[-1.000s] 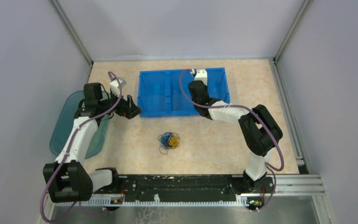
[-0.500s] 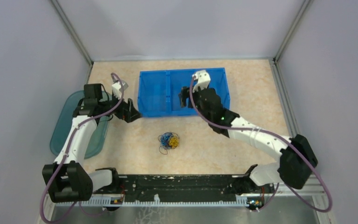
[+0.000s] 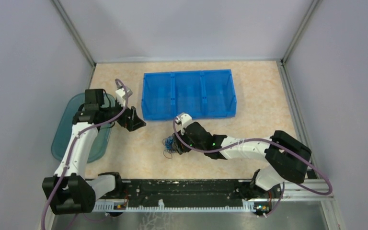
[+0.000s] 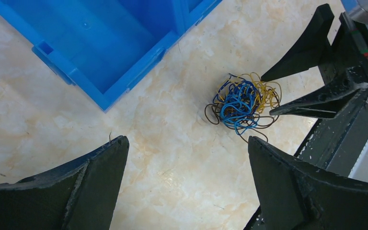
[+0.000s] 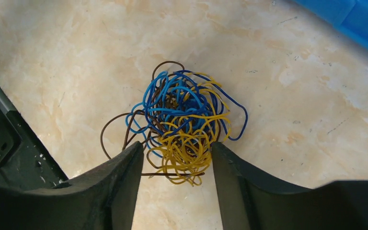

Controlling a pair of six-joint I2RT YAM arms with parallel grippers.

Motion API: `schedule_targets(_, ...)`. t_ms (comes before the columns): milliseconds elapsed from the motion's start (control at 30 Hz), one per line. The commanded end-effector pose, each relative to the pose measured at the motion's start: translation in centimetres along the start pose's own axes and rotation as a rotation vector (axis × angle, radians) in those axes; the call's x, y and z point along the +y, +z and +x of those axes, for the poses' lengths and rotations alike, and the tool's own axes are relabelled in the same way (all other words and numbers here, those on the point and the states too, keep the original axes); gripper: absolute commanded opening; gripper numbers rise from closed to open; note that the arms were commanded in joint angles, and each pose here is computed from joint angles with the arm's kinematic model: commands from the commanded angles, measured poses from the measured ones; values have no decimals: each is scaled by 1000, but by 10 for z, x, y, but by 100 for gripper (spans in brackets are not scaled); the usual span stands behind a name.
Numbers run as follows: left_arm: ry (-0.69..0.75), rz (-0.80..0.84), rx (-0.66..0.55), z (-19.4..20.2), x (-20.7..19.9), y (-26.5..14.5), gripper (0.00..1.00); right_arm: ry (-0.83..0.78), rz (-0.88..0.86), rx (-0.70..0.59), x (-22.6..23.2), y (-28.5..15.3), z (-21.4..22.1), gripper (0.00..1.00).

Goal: Untangle the cables

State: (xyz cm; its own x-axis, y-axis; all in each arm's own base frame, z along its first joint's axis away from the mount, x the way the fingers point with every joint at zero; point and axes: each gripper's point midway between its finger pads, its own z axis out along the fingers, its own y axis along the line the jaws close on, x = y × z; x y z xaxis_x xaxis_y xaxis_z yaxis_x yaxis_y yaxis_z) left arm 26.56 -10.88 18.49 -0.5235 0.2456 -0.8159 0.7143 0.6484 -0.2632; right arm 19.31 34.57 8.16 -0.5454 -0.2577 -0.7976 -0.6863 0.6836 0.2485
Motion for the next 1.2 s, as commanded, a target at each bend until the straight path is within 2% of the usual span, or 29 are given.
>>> schedule_targets(0,32,38,-23,-5,-11,-4,100,31,-24,-89,11,8,-26,51)
schedule_targets(133,28,51,-18,0,-14,-3,100,36,-25,-106,12,10,-32,25)
schedule_targets(233,17,62,-11,4,-15,-2,100,37,-32,-132,15,3,-43,10)
schedule_targets(300,26,83,-10,5,-20,-3,100,30,-39,-161,17,-6,-54,4)
schedule_targets(467,69,133,35,9,-34,-11,100,12,-105,-254,31,-29,-83,0)
schedule_targets(767,30,241,66,24,-61,1,96,15,-235,-355,58,-51,-116,0)
schedule_targets(933,88,302,60,23,-79,8,88,12,-321,-367,76,-57,-126,0)
schedule_targets(1167,109,389,89,24,-98,15,72,20,-401,-421,93,-69,-146,0)
